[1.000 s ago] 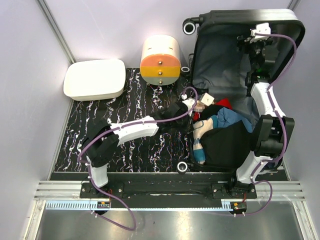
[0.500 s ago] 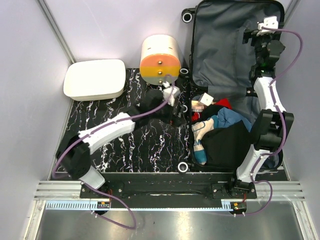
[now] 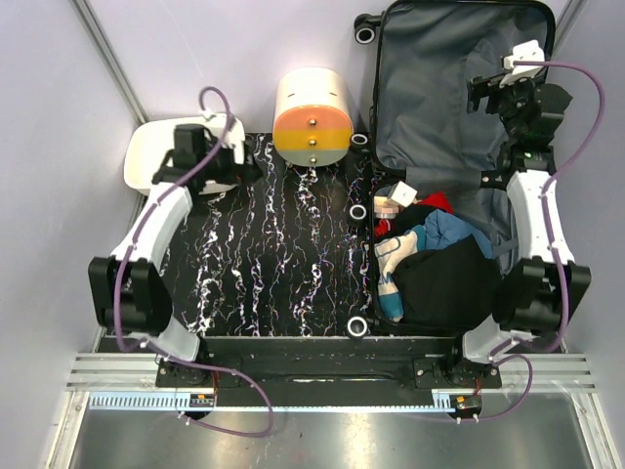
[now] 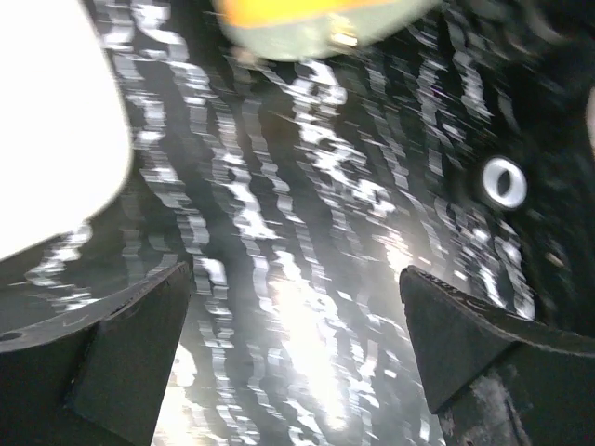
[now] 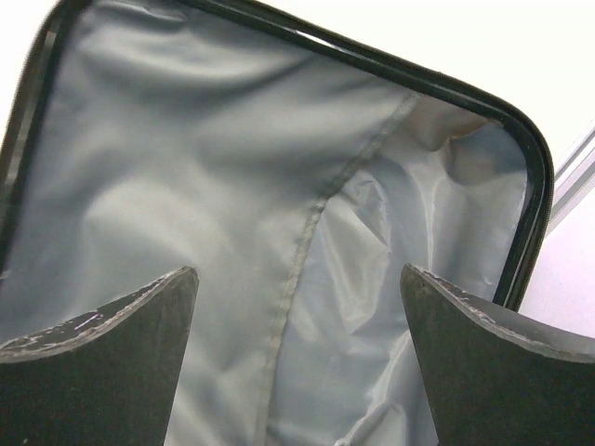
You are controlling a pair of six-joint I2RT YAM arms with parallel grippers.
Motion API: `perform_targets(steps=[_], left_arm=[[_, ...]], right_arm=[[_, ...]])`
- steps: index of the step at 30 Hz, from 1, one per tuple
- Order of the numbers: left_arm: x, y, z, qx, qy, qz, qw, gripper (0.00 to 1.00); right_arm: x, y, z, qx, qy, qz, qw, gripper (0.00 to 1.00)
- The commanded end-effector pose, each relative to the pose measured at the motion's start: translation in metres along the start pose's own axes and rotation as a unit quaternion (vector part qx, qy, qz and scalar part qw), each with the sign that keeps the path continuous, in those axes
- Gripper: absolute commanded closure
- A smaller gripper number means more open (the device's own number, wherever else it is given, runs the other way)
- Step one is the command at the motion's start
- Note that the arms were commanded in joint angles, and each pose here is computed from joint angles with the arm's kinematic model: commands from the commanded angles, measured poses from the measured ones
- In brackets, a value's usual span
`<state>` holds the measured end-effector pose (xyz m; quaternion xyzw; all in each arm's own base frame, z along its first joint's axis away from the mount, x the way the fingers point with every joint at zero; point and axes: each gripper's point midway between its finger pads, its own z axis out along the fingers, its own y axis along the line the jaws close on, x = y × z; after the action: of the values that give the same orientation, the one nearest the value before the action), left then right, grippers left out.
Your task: Open, take out, and arrange the luggage
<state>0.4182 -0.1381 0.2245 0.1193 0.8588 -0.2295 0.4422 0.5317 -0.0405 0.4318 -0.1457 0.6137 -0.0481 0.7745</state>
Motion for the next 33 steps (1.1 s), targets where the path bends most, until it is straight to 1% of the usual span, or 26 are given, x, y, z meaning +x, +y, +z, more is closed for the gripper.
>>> perform_targets(steps=[1,2,3,4,5,7,8,9,10,11,13,15,16,17,19,20,22,23,24,25,26,27,28,29,30,33], left_arm=[[-0.033,0.091,-0.014,-0.073,-0.002,0.000,0.997,0.01],[-0.023,0.115,0.000,-0.086,0.021,-0.016,0.996,0.01],[-0.039,0.136,-0.007,-0.106,0.006,-0.018,0.994,0.03],[-0.039,0.151,-0.005,-0.119,0.009,-0.024,0.993,0.03],[-0.031,0.170,0.004,-0.134,0.021,-0.034,0.990,0.03],[-0.040,0.196,0.005,-0.153,0.008,-0.039,0.987,0.02],[-0.027,0.214,0.017,-0.164,0.025,-0.046,0.985,0.03],[-0.037,0.226,0.015,-0.177,0.016,-0.042,0.983,0.03],[-0.037,0.234,0.019,-0.184,0.017,-0.044,0.982,0.03],[-0.034,0.244,0.023,-0.194,0.022,-0.045,0.980,0.03],[-0.027,0.261,0.036,-0.207,0.032,-0.040,0.977,0.03],[-0.016,0.274,0.045,-0.223,0.046,-0.039,0.973,0.03],[-0.013,0.275,0.047,-0.223,0.049,-0.038,0.973,0.03],[-0.009,0.277,0.049,-0.224,0.055,-0.033,0.972,0.04],[0.001,0.276,0.051,-0.219,0.067,-0.038,0.973,0.06],[0.005,0.274,0.051,-0.217,0.072,-0.041,0.973,0.08],[0.017,0.264,0.045,-0.213,0.089,-0.057,0.971,0.11],[0.024,0.259,0.043,-0.208,0.095,-0.067,0.971,0.12],[0.046,0.254,0.041,-0.207,0.118,-0.080,0.968,0.15],[0.055,0.249,0.037,-0.206,0.128,-0.085,0.966,0.16],[0.054,0.239,0.028,-0.204,0.126,-0.091,0.966,0.18],[0.077,0.231,0.024,-0.199,0.148,-0.106,0.963,0.19],[0.084,0.224,0.019,-0.197,0.153,-0.116,0.961,0.21],[0.084,0.214,0.009,-0.196,0.146,-0.129,0.961,0.22],[0.111,0.203,0.006,-0.187,0.173,-0.145,0.956,0.24],[0.138,0.170,-0.008,-0.174,0.189,-0.186,0.948,0.27]], right_arm=[[-0.013,0.026,-0.041,-0.052,0.045,0.017,0.997,0.00],[-0.001,0.033,-0.049,-0.062,0.071,0.023,0.995,0.00],[-0.005,0.037,-0.060,-0.067,0.078,0.025,0.994,0.00],[-0.003,0.043,-0.066,-0.079,0.087,0.026,0.993,0.00],[0.010,0.050,-0.077,-0.093,0.117,0.030,0.988,0.01],[0.009,0.060,-0.096,-0.112,0.136,0.035,0.984,0.00],[0.022,0.069,-0.111,-0.127,0.171,0.042,0.976,0.00],[0.017,0.078,-0.123,-0.148,0.174,0.039,0.973,0.00],[0.019,0.084,-0.132,-0.162,0.185,0.038,0.968,0.00],[0.026,0.092,-0.150,-0.181,0.211,0.037,0.960,0.01],[0.026,0.102,-0.165,-0.201,0.226,0.044,0.952,0.00],[0.031,0.113,-0.188,-0.228,0.258,0.052,0.937,0.00],[0.030,0.115,-0.194,-0.232,0.266,0.054,0.934,0.00],[0.036,0.120,-0.207,-0.243,0.289,0.055,0.924,0.00],[0.034,0.124,-0.218,-0.259,0.300,0.052,0.917,0.00],[0.039,0.129,-0.229,-0.275,0.319,0.052,0.905,0.00],[0.032,0.130,-0.236,-0.289,0.327,0.049,0.898,0.00],[0.039,0.134,-0.245,-0.301,0.353,0.060,0.884,0.00],[0.038,0.136,-0.249,-0.311,0.360,0.062,0.878,0.00],[0.035,0.136,-0.252,-0.316,0.364,0.059,0.874,0.00],[0.039,0.140,-0.262,-0.330,0.384,0.064,0.860,0.00],[0.040,0.141,-0.266,-0.336,0.391,0.064,0.854,0.00],[0.040,0.143,-0.275,-0.343,0.405,0.068,0.845,0.00],[0.041,0.144,-0.279,-0.349,0.408,0.063,0.841,0.00],[0.041,0.145,-0.282,-0.353,0.412,0.063,0.838,0.00],[0.041,0.148,-0.295,-0.362,0.426,0.066,0.827,0.00]])
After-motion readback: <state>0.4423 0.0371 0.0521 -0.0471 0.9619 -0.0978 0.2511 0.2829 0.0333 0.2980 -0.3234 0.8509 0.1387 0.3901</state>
